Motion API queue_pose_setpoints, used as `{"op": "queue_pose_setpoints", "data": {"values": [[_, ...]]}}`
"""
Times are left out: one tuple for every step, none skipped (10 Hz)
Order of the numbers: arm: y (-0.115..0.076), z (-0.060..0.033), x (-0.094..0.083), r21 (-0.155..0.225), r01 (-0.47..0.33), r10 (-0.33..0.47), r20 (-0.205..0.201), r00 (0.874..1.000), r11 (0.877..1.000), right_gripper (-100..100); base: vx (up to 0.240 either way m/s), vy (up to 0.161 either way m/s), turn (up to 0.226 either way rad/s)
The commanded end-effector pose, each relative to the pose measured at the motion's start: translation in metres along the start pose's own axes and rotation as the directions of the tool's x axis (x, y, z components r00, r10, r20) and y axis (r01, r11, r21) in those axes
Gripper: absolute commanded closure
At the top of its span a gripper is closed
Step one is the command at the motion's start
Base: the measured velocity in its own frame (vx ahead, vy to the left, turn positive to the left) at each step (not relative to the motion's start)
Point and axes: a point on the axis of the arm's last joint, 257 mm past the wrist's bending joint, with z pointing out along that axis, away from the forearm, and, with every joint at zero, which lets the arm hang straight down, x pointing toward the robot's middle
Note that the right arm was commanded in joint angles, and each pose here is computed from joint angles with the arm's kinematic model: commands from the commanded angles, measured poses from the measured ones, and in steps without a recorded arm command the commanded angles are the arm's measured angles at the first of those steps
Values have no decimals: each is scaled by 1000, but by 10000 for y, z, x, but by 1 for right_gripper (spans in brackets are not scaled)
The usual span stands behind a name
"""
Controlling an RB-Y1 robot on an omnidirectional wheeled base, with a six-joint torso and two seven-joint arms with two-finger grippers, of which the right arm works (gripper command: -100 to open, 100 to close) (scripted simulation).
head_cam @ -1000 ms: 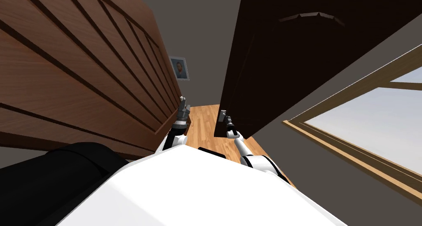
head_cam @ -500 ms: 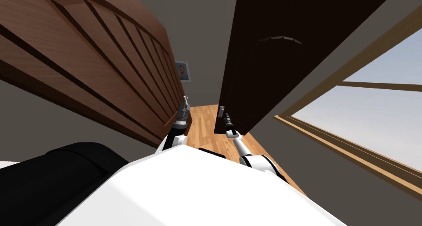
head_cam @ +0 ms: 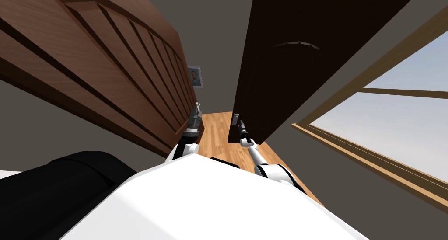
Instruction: Push the door open
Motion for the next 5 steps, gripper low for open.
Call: {"op": "queue_pose_setpoints", "data": {"values": [[1,-9,-38,-4,5,-5,5,1000,1000,-100,163,54,18],[2,-12,-57,-5,6,-6,8,1000,1000,-100,193,59,24],[3,-15,-67,-7,6,-6,10,1000,1000,-100,222,45,19],[3,-17,-69,-8,5,-5,11,1000,1000,-100,200,25,22],[4,-19,-61,-9,3,-3,12,1000,1000,-100,183,31,24]]}}
